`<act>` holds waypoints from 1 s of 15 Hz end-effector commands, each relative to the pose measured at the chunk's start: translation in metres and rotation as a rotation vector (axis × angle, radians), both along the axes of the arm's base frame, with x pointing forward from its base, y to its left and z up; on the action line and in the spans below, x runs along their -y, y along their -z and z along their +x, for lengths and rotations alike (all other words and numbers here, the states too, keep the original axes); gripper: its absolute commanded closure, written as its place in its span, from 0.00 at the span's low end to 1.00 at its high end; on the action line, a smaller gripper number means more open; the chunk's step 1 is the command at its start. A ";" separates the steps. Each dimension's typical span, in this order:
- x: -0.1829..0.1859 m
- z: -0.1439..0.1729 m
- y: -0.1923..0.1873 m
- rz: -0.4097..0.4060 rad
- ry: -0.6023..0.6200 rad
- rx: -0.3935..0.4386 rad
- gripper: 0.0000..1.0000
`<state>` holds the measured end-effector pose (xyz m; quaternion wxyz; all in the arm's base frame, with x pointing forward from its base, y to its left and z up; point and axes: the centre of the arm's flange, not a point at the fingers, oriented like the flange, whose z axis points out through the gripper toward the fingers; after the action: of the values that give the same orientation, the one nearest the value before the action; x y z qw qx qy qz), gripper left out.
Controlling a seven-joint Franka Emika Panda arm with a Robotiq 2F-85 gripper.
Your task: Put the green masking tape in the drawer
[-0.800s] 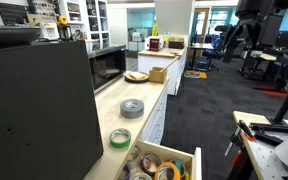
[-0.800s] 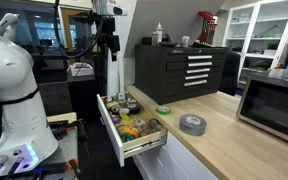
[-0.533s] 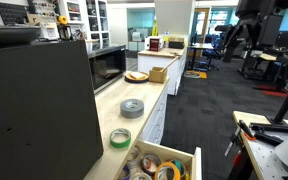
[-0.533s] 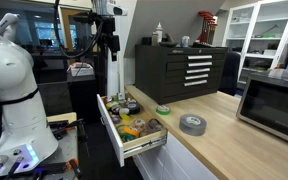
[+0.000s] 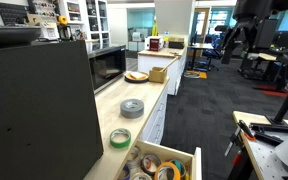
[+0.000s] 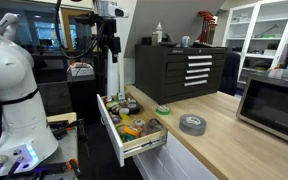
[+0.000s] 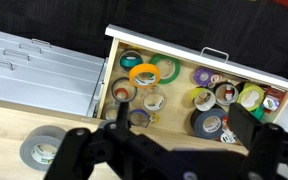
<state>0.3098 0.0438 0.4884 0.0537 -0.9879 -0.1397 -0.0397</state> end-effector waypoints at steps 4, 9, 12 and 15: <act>0.039 0.052 0.043 -0.032 -0.025 -0.070 0.00; 0.055 0.099 0.081 -0.036 -0.090 -0.094 0.00; 0.065 0.132 0.100 -0.057 -0.089 -0.097 0.00; 0.077 0.160 0.112 -0.076 -0.069 -0.111 0.00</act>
<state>0.4305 -0.0176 0.3837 0.0377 -0.9842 -0.1721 0.0166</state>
